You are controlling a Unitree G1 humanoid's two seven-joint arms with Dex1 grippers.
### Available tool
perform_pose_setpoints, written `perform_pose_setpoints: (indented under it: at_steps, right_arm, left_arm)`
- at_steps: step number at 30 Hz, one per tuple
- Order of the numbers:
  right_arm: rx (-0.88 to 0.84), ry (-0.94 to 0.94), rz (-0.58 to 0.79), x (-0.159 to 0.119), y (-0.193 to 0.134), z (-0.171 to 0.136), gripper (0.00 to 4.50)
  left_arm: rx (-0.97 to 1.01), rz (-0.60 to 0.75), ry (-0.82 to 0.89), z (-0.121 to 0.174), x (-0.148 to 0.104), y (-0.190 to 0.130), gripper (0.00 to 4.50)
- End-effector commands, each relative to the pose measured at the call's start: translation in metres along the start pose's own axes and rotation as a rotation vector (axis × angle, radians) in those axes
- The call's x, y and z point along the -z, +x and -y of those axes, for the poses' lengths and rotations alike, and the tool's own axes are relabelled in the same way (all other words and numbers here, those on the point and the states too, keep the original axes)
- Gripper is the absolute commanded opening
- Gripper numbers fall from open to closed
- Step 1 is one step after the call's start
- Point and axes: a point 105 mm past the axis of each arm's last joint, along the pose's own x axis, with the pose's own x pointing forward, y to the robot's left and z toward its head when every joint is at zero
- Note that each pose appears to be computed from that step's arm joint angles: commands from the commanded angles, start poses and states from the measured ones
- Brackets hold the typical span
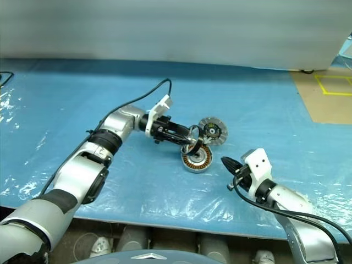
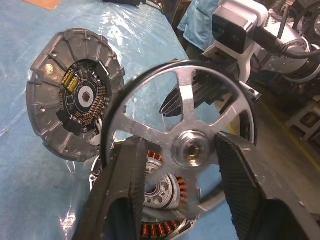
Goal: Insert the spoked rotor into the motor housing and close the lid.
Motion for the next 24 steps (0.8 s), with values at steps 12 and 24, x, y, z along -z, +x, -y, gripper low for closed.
perform_pose_setpoints:
  at_steps: [12, 24]
  right_arm:
    - [0.01, -0.041, 0.05, -0.015, -0.003, -0.005, 0.0]
    - [0.022, -0.032, 0.131, -0.033, 0.003, -0.001, 0.0]
  left_arm:
    - [-0.012, -0.036, 0.063, -0.003, 0.013, 0.008, 1.85]
    - [-0.041, 0.037, 0.118, -0.002, 0.001, 0.001, 1.85]
